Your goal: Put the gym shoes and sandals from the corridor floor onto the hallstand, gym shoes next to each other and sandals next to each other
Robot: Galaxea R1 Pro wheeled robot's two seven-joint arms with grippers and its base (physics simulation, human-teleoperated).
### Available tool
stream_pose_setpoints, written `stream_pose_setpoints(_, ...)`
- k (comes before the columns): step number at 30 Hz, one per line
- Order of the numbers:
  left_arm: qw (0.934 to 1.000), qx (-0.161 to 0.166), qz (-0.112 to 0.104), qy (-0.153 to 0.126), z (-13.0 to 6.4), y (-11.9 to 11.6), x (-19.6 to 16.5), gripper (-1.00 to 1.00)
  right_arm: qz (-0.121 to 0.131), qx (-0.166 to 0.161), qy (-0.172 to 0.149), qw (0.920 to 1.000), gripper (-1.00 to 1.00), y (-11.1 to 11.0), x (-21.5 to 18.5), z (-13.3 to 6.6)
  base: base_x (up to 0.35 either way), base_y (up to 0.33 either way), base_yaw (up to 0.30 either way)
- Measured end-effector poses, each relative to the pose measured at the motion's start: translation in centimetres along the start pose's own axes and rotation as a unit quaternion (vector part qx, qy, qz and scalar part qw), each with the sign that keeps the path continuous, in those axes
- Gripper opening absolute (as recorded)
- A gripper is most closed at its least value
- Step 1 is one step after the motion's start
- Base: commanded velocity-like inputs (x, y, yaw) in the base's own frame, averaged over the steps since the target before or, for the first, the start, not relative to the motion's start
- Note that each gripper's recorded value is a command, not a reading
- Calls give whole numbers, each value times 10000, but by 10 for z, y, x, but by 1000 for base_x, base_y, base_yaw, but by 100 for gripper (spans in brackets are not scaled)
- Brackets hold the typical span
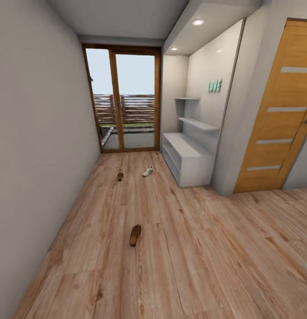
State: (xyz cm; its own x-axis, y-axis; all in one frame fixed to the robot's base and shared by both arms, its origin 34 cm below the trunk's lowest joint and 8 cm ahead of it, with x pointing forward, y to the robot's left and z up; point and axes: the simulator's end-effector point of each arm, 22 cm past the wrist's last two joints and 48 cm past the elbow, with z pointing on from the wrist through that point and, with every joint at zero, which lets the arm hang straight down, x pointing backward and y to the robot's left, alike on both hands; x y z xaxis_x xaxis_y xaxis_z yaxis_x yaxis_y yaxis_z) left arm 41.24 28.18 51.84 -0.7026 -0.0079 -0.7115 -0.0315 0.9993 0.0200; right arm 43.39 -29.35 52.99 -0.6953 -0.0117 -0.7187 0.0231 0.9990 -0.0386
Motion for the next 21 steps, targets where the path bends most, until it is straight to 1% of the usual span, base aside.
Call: stream_pose_setpoints(21, 10000, -5, -2, 1, 0, 1, 0, 100, 17, -9, -4, 10000, 100, 2, 0, 0, 284, -162, 0)
